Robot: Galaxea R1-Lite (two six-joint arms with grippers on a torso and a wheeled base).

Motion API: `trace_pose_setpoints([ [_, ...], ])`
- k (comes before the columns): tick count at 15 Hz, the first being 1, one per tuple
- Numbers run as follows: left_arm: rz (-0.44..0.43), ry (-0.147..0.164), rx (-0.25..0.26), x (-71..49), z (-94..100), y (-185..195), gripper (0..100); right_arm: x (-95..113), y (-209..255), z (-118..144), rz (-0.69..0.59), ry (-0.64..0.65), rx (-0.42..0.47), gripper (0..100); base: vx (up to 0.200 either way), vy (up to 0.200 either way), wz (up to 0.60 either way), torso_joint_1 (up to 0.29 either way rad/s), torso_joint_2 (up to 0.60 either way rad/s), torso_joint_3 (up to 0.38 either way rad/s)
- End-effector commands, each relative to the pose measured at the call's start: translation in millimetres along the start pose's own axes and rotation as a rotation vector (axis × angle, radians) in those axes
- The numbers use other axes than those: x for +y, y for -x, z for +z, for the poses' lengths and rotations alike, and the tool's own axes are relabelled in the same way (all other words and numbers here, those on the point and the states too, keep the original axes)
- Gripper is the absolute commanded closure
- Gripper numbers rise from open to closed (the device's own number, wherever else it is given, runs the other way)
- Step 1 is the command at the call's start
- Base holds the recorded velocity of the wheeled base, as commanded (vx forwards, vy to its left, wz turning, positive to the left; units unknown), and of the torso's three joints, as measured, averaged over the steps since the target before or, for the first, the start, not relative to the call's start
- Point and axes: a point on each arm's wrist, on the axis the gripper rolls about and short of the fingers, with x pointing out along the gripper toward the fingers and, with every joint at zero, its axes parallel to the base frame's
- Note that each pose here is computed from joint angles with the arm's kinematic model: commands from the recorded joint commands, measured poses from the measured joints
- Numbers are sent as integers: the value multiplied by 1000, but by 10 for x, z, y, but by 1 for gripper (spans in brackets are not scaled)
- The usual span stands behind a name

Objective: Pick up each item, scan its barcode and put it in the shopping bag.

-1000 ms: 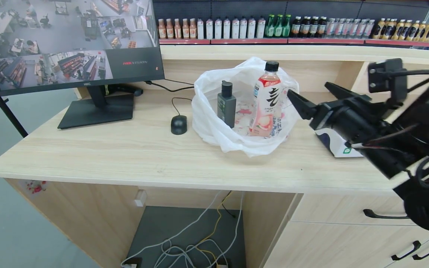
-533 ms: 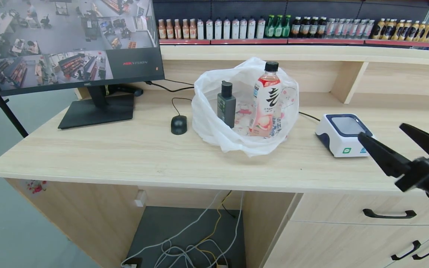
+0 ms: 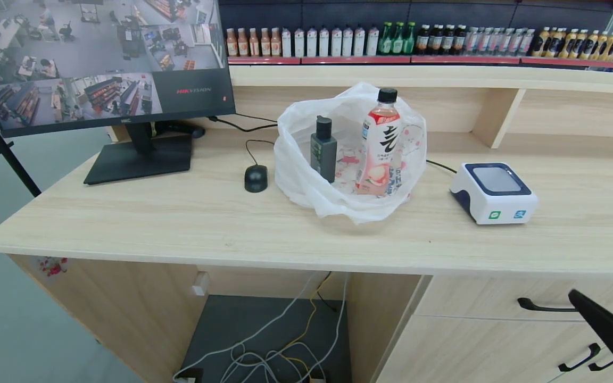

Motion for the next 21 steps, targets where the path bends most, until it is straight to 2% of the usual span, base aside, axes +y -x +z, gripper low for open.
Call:
trace_pose_setpoints([
  [1,0,0,0,0,0,0,0,-65,669,-228,-5,10,-16,0,0,0,0,0,0,0],
  [5,0,0,0,0,0,0,0,-104,1030,-467,5,51,43,0,0,0,0,0,0,0],
  [9,0,0,0,0,0,0,0,-104,1012,-590,9,94,70,0,0,0,0,0,0,0],
  [12,0,0,0,0,0,0,0,-103,984,-584,-15,57,107,0,0,0,0,0,0,0],
  [13,0,0,0,0,0,0,0,-106,951,-576,-138,49,150,0,0,0,0,0,0,0],
  [16,-2,-3,0,0,0,0,0,-84,891,-562,-308,39,222,0,0,0,0,0,0,0],
  [17,-2,-3,0,0,0,0,0,-79,898,-567,-347,18,213,0,0,0,0,0,0,0],
  [18,-2,-3,0,0,0,0,0,-65,929,-572,-394,-41,168,0,0,0,0,0,0,0],
  [20,-2,-2,0,0,0,0,0,-34,1022,-591,-307,-61,56,0,0,0,0,0,0,0],
  [21,-2,0,0,0,0,0,0,-29,1029,-632,-260,-45,32,0,0,0,0,0,0,0],
])
